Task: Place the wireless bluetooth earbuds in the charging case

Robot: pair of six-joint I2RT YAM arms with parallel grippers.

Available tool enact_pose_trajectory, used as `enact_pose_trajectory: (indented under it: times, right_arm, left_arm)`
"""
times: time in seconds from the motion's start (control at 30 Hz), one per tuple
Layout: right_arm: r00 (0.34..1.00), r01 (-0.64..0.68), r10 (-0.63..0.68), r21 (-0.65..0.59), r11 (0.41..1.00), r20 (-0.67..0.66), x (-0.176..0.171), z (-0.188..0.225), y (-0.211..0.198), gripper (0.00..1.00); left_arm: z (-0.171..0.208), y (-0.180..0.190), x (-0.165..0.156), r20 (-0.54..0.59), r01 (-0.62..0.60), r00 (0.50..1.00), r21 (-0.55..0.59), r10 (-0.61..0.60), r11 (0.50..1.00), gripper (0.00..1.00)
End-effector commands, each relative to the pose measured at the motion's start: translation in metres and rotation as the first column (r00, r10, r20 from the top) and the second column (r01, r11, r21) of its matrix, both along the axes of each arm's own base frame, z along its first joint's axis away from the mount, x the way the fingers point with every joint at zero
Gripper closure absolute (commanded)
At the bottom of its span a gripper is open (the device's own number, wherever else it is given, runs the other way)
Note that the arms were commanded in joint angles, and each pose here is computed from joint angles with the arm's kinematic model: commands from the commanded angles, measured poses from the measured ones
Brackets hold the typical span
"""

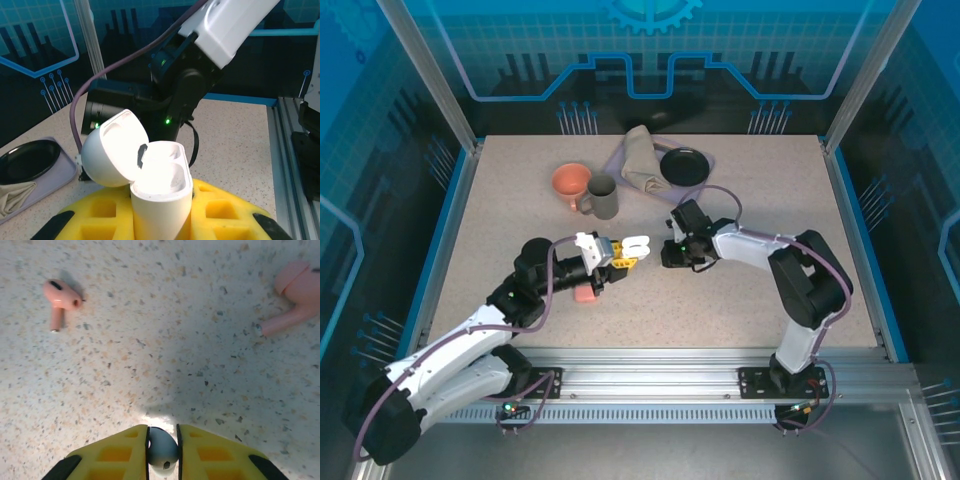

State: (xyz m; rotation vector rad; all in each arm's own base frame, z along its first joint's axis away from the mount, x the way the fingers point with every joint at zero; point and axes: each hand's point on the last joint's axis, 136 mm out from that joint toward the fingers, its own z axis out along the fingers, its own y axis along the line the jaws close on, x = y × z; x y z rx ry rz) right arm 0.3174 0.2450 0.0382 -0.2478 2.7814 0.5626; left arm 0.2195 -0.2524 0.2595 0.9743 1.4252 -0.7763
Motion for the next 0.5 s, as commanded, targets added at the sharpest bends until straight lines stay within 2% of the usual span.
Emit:
enact_pose_trajectory:
  times: [0.0,0.23,0.47]
  right_arm:
    - [0.996,-0.044,0.043,0.005,0.999,0.080,-0.002,0.023,-0.005,0.79]
    - [0.952,-0.081,0.081,-0.013,0.997,0.295,-0.004,0.080,-0.029,0.79]
    - [0.836,-0.165,0.150,-0.020,0.986,0.527,-0.017,0.155,-0.041,0.79]
  left_arm:
    - [-0.007,-0.001,0.004,-0.050,-0.019,0.999,-0.007,0.019,1.000,1.00]
    - [-0.012,-0.007,0.009,-0.106,-0.012,0.994,-0.015,0.010,1.000,1.00]
    - [-0.015,-0.015,0.018,-0.179,-0.010,0.984,-0.014,0.007,1.000,1.00]
